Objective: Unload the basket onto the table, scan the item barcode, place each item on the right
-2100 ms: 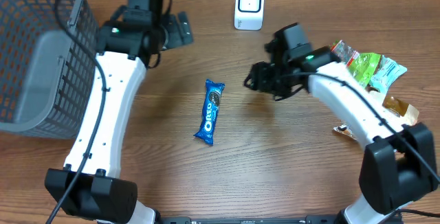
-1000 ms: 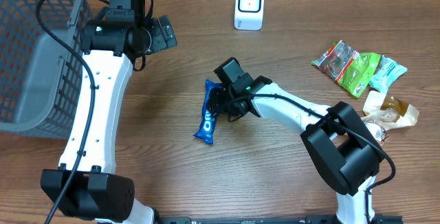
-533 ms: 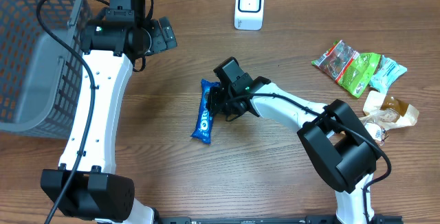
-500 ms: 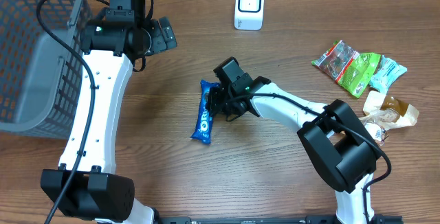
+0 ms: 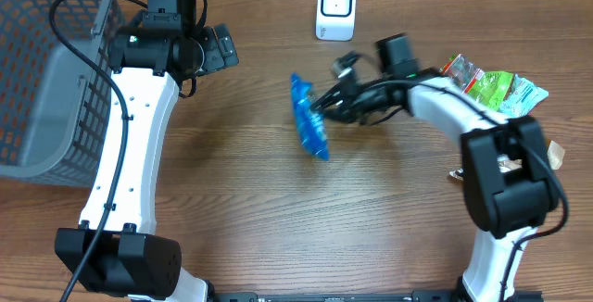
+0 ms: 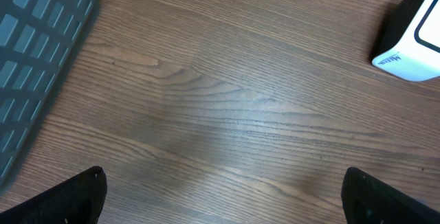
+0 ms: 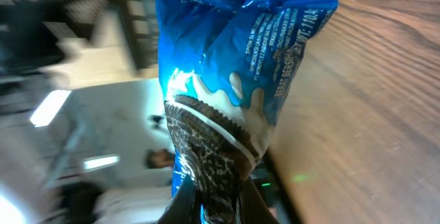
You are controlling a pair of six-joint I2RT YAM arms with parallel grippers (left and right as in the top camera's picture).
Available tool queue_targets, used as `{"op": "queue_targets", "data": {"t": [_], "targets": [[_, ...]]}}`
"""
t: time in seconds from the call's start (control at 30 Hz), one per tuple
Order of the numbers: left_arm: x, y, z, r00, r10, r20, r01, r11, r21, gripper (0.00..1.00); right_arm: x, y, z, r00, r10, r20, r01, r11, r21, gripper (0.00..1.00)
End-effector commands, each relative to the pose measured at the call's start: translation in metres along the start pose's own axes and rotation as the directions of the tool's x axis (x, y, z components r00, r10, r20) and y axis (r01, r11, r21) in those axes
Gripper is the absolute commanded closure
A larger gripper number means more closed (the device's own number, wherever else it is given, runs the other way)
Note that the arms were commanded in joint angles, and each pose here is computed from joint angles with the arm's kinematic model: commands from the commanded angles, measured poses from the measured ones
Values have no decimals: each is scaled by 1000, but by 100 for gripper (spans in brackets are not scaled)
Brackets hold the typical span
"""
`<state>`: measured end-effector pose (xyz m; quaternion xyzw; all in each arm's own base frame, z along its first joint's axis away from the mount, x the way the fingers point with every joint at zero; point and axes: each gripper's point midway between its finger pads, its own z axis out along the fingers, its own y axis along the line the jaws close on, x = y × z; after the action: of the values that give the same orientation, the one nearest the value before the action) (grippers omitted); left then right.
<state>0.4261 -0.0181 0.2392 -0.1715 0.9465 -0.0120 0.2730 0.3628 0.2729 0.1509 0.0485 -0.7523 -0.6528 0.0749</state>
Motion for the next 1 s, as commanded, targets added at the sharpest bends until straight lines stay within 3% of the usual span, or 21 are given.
{"op": "queue_targets", "data": {"t": [0.0, 0.2, 0.63, 0.7, 0.77, 0.87, 0.97], "targets": [[-1, 1, 3, 1000, -8, -1, 8, 1000, -13, 0, 12, 50, -18, 997, -39, -66, 29, 988, -151, 96], [-1, 1, 3, 1000, -8, -1, 8, 1000, -13, 0, 0, 48, -44, 994, 106, -24, -109, 983, -150, 96], [-1, 1, 3, 1000, -8, 0, 8, 1000, -13, 0, 5, 36, -44, 970, 244, -10, -243, 962, -121, 96], [-1, 1, 3, 1000, -8, 0, 8, 1000, -13, 0, -2, 21, -44, 978, 199, 67, -197, 980, -38, 96], [-1, 1, 3, 1000, -8, 0, 8, 1000, -13, 0, -8, -17, -49, 958, 211, 194, -242, 957, 158, 96], [-1, 1, 3, 1000, -8, 0, 8, 1000, -13, 0, 2, -67, -70, 936, 168, 308, -302, 832, 465, 96], [-1, 1, 3, 1000, -8, 0, 8, 1000, -13, 0, 15, -79, -88, 933, 108, 344, -314, 712, 628, 96]]}}
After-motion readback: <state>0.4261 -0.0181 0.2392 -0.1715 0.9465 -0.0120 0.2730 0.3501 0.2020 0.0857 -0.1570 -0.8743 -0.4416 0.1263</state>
